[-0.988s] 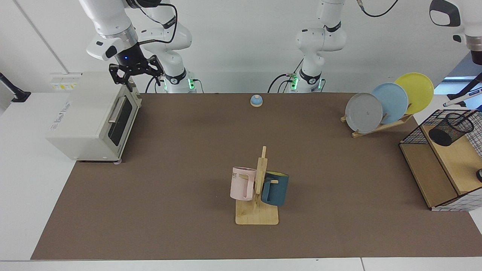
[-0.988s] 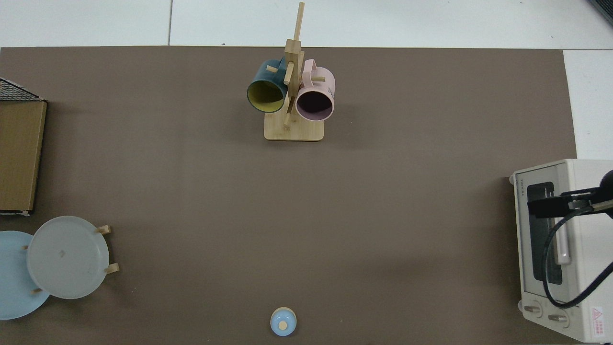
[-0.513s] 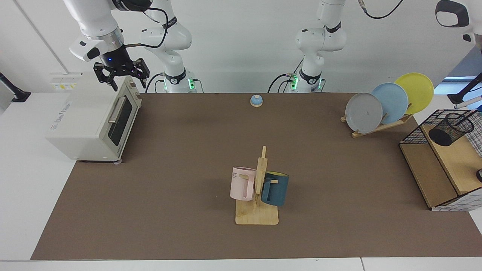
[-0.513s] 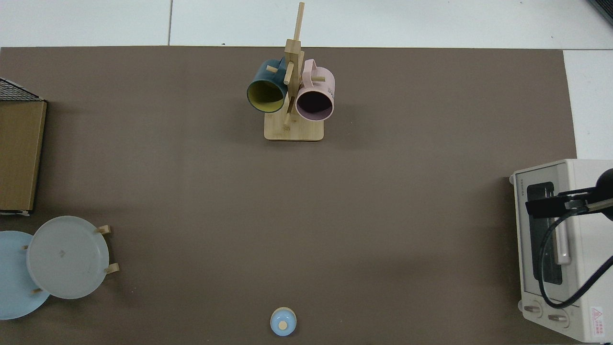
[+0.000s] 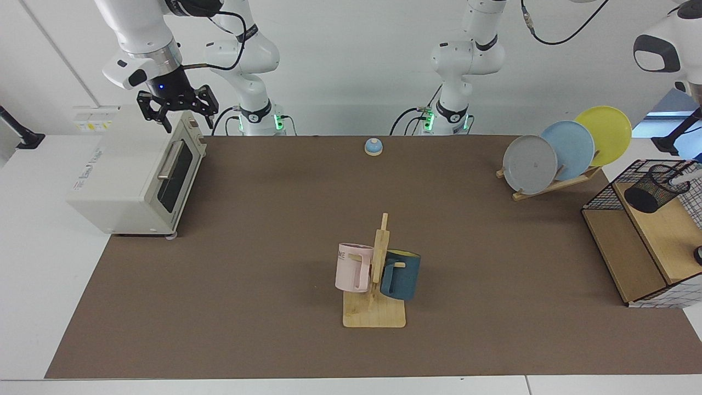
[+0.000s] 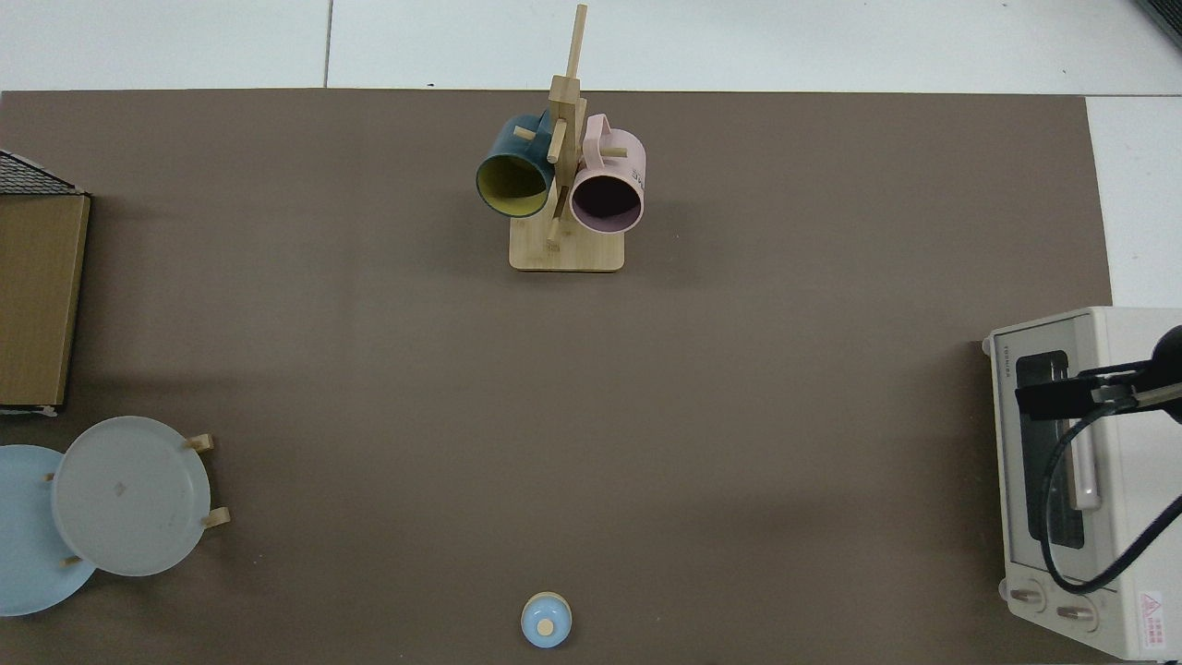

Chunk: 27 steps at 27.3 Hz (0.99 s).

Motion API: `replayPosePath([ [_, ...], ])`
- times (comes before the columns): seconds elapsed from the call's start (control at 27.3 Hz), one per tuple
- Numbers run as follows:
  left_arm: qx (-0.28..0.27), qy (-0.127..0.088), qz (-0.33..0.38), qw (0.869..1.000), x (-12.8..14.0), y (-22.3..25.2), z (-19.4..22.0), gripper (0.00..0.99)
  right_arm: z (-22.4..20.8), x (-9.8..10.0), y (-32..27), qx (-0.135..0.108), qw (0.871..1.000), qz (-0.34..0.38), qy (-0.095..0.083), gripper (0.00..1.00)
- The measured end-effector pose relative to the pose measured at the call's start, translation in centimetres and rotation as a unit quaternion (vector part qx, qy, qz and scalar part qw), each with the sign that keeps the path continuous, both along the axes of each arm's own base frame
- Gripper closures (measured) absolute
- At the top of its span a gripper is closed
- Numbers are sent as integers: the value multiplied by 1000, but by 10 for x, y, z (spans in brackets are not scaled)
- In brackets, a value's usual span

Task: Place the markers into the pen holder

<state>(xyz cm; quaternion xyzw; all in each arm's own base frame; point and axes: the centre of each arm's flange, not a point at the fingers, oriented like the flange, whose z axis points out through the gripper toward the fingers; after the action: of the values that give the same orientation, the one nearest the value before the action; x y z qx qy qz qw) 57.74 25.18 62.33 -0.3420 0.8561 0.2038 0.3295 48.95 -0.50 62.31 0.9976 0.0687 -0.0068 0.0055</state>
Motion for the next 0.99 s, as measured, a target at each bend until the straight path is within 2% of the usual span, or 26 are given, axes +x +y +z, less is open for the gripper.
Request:
replayPosePath([
  [0.07, 1, 4, -2, 1000, 0, 3, -3, 819, 0, 0, 0, 0, 1000, 0, 0, 0],
  [0.18, 8, 17, -12, 1000, 2, 4, -7, 740, 1, 0, 0, 0, 1000, 0, -1, 0],
  [0.22, 9, 20, -15, 1000, 3, 4, -9, 692, 1, 0, 0, 0, 1000, 0, -1, 0],
  [0.26, 10, 22, -16, 1000, 4, 3, -10, 595, 1, 0, 0, 0, 1000, 0, -1, 0],
  [0.37, 11, 27, -19, 999, 5, 3, -12, 471, 1, 0, 1, 0, 1000, 1, -1, 0],
  [0.4, 10, 29, -20, 999, 5, 3, -13, 370, 1, 0, 2, 0, 1000, 1, -1, 0],
  [0.48, 8, 32, -19, 999, 6, 1, -14, 291, 1, 0, 2, 0, 1000, 2, -1, 0],
  [0.51, 6, 35, -18, 999, 6, 0, -15, 189, 1, 0, 2, 0, 1000, 2, -1, 0],
  [0.59, -2, 40, -12, 999, 6, -3, -18, 110, 1, 0, 2, 0, 1000, 2, -1, 0],
  [0.62, -8, 43, -6, 999, 7, -6, -20, 13, 1, 0, 2, 0, 1000, 1, -1, 0],
  [0.77, -39, 52, 25, 998, 11, -28, -28, 0, 2, 0, 2, 0, 1000, 1, -2, 0],
  [0.99, -84, 60, 72, 992, 24, -92, -39, 0, 2, 0, 2, 0, 1000, 1, -2, 0],
])
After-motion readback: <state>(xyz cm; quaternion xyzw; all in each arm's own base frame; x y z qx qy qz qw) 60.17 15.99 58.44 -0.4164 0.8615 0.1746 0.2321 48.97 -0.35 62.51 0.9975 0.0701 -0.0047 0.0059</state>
